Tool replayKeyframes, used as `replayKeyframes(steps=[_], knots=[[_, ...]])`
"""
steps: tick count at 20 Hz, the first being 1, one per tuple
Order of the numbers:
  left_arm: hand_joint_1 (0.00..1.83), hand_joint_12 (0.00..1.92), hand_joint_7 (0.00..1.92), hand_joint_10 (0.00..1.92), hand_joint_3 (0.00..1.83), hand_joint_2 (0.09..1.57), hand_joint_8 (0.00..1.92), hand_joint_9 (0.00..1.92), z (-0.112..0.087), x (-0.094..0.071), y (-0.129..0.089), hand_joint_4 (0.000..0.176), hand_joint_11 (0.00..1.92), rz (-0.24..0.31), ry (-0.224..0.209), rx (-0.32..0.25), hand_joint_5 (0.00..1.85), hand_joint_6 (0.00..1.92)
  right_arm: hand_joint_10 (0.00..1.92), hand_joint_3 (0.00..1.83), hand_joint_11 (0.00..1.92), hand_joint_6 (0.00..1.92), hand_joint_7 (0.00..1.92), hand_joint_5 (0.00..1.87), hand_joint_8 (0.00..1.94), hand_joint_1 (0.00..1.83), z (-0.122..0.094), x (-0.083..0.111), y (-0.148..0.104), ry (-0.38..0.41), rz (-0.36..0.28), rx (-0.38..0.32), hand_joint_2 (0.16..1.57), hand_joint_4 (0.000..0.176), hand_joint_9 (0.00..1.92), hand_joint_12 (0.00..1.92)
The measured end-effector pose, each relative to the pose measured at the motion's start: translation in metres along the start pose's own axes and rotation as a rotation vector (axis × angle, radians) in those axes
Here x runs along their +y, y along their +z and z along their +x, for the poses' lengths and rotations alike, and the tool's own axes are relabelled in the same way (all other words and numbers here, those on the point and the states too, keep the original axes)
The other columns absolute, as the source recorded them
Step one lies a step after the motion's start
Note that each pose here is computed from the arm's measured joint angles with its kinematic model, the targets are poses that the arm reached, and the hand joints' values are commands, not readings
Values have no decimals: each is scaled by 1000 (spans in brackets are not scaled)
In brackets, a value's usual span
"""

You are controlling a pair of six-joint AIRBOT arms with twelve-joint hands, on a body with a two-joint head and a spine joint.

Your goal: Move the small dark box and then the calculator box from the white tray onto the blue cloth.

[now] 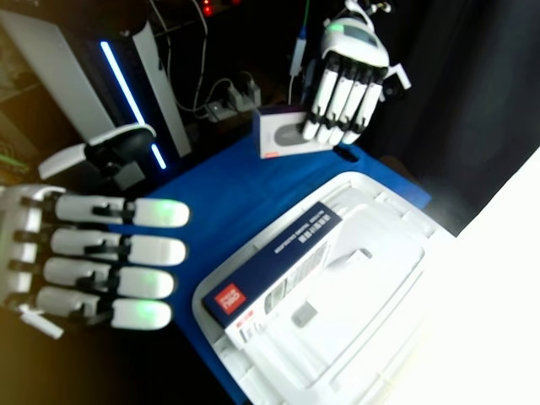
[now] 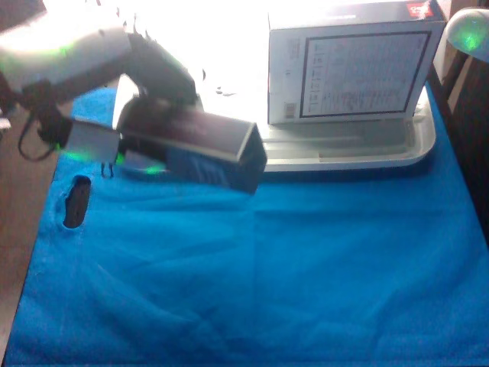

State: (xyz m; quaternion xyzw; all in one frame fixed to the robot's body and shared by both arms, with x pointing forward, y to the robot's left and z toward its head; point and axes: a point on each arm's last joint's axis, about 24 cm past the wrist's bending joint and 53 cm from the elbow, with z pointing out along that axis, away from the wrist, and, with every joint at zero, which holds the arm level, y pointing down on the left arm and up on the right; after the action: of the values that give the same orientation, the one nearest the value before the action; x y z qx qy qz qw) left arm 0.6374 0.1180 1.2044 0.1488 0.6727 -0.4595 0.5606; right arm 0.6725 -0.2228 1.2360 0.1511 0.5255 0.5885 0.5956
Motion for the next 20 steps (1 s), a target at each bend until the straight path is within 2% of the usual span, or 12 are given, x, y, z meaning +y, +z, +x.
replayKeyframes(steps=[2,4,5,6,7,9,11,12,14,15,16,20], knots=[[1399,916,1251,870,3,1024,500,1129,8,3,-3,0,871,-8,-19,20,1059,711,0,4,2,0,148,124,6,284,0,0,0,0,-1,0,867,31,84,173],[1415,924,1375,713,1,982,261,1302,15,6,-9,0,1023,-21,-37,39,1179,410,1,0,1,0,150,117,4,291,0,0,0,1,-1,0,856,23,84,165],[1418,951,1426,758,0,979,163,1291,21,7,-12,0,1034,-25,-42,53,1218,308,1,0,17,0,138,118,0,292,0,0,0,1,0,-3,852,22,86,174],[1338,1144,1452,707,0,977,284,1318,29,8,-15,0,1068,-31,-53,73,1297,199,2,0,27,2,131,122,0,294,-1,-1,0,3,2,-6,846,21,88,181],[1321,1215,1485,721,0,974,245,1359,36,9,-17,0,1106,-35,-62,89,1297,219,3,0,35,0,119,117,0,298,0,0,0,1,0,-3,839,12,92,188],[1315,1212,1489,668,0,976,230,1300,41,11,-19,0,1014,-42,-68,106,1288,246,3,0,32,0,119,108,1,301,1,0,0,3,0,-1,840,1,94,194],[1316,1267,1481,730,0,977,248,1307,42,13,-20,0,1047,-46,-75,107,1276,273,0,0,18,1,119,103,0,306,1,-1,0,4,1,-2,836,4,89,197],[1316,1238,1490,718,0,979,221,1311,43,13,-20,0,1063,-48,-75,110,1251,332,0,0,25,1,112,105,0,305,1,-1,0,5,1,-2,835,10,85,203],[1314,1077,1455,499,0,987,297,1329,47,15,-20,0,1037,-55,-76,121,1215,391,0,0,15,2,104,106,1,309,1,-1,0,5,1,-2,839,11,77,204],[1312,1169,1406,512,0,994,411,1345,48,15,-19,0,1028,-55,-78,123,1214,364,0,0,7,2,99,107,0,312,1,-1,0,5,0,-1,839,7,70,202],[1311,1111,1394,467,1,997,433,1345,50,15,-18,0,1029,-55,-80,125,1191,410,0,2,2,1,95,105,0,308,2,0,0,4,-1,1,847,2,65,203],[1305,793,1361,95,0,1014,487,1440,63,20,-16,0,1062,-69,-91,149,1107,583,1,0,0,1,89,112,2,298,2,-1,0,5,1,-1,836,12,47,146]])
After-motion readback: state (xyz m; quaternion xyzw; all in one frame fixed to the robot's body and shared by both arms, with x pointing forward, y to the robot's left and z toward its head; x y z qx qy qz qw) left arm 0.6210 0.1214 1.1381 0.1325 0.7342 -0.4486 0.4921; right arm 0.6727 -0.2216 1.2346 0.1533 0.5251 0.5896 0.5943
